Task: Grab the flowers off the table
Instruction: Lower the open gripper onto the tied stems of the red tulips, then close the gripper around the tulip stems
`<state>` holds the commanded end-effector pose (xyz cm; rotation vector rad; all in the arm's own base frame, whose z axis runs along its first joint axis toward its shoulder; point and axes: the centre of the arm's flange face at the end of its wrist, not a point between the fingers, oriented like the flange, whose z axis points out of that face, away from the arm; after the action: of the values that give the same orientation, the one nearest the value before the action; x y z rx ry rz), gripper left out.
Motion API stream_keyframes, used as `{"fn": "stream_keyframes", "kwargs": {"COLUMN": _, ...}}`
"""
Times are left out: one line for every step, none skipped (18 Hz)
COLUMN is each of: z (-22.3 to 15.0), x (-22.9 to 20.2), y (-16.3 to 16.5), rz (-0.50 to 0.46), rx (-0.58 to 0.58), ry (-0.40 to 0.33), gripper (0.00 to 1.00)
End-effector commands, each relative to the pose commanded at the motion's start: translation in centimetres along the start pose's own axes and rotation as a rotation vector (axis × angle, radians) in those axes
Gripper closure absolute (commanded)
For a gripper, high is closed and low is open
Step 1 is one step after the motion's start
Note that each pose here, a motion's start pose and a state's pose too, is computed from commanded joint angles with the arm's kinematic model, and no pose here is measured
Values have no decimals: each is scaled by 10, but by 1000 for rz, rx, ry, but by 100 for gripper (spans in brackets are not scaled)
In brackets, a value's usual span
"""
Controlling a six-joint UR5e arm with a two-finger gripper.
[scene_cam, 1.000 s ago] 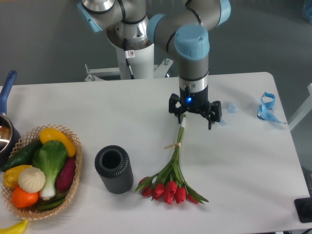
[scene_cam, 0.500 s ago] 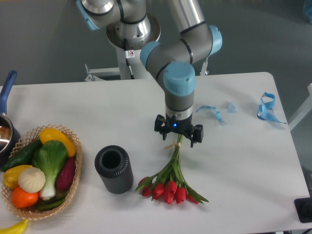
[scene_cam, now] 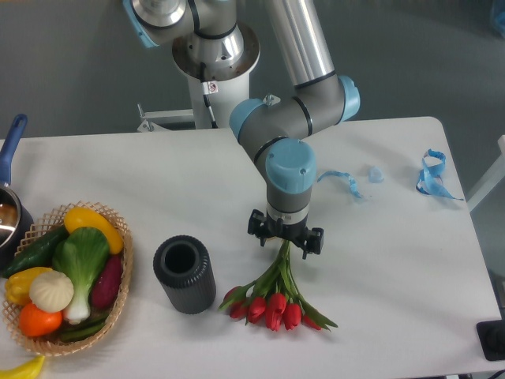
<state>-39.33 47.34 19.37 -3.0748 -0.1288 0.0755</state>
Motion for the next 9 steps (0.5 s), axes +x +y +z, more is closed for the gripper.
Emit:
{"fn": "stream_keyframes", "kwargs": {"z": 1, "x": 0, "y": 0, "rz": 0, "rx": -2, "ry": 2, "gripper": 15}}
{"fn": "stream_keyframes", "kwargs": {"z": 4, "x": 0, "y": 1, "rz": 0, "rx": -5, "ry": 6, "gripper": 19}}
{"fn": "stream_keyframes", "kwargs": {"z": 7, "x": 0, "y": 0, "rz": -2, "rx": -9, "ry": 8, "gripper": 28}}
{"fn": "stream_keyframes", "kwargs": {"z": 8, "x": 0, "y": 0, "rz": -5, "rx": -10, "ry": 11, "gripper": 39}}
{"fn": "stream_keyframes", "kwargs": {"z": 8, "x": 1, "y": 0, "rz": -3, "rx": -11, "ry": 10, "gripper": 50}}
{"fn": "stream_keyframes", "kwargs": {"z": 8, "x": 0, "y": 0, "rz": -6, "rx": -10, "ry": 11, "gripper": 58}}
{"fn": "stream_keyframes", "kwargs": {"z": 8, "x": 0, "y": 0, "rz": -6, "rx": -9, "ry": 12, "gripper": 66}}
{"fn": "stream_keyframes", "kwargs": {"z": 9, "x": 1, "y": 0, "rz": -3, "rx": -9, "ry": 15, "gripper": 74}}
{"fn": "stream_keyframes", "kwargs": {"z": 11, "x": 1, "y": 0, "rz": -3, "rx": -10, "ry": 18, "gripper": 82}}
